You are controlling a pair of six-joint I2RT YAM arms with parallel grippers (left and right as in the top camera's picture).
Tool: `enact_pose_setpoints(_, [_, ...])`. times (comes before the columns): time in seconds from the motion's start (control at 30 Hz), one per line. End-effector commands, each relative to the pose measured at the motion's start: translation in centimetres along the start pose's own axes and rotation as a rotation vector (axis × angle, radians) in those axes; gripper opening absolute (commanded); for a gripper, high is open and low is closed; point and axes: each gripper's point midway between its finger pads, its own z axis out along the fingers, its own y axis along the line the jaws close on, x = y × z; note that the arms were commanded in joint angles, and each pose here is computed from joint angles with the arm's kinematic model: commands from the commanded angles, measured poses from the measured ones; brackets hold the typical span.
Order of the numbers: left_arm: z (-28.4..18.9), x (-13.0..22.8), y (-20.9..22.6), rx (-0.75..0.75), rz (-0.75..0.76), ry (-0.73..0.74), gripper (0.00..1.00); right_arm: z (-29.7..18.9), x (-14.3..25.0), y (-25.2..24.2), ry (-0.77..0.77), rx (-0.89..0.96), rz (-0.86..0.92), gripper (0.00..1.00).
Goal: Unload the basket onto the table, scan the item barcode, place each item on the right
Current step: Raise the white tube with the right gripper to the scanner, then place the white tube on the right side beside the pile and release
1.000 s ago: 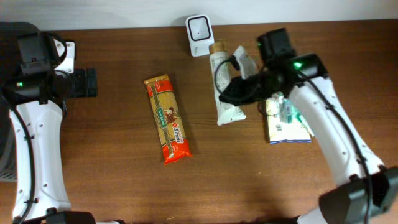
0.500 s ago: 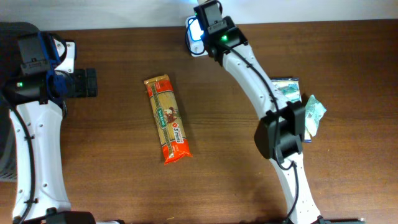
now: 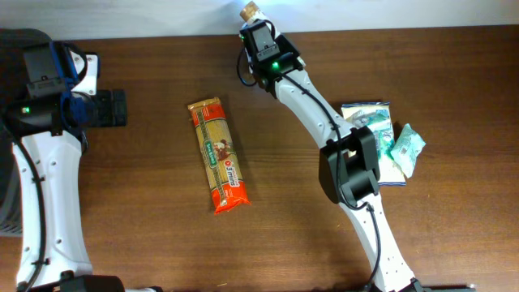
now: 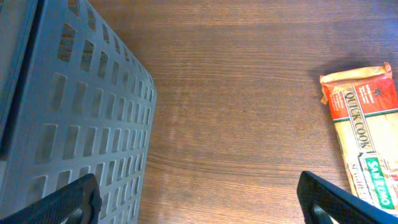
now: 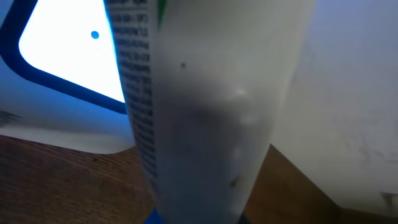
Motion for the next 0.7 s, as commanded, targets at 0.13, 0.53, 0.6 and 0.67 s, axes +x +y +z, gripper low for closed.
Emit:
enact_pose_setpoints(0.13, [-0.7,-0.5,0.4,-0.011,0.005,-0.023,0.99,-1.9,-1.5,-2.5,-0.015,0.095,0.032,0.04])
enact_pose_setpoints(0.53, [-0.7,-0.5,0.4,-0.011,0.005,-0.023,0.99,-14.1,-3.3,-4.6,-0.081,-0.318,0.313,0.04])
enact_pose_setpoints(0.6, [-0.7,-0.5,0.4,-0.011,0.005,-0.023,0.99,-17.7,-2.5,-5.2,-0.072,-0.46,0.357,0.04])
enact_pose_setpoints(0.67, [-0.7,-0.5,0.4,-0.011,0.005,-0.023,0.99,-20.9,-1.2,-6.2,-0.047,-0.564,0.391,0.04])
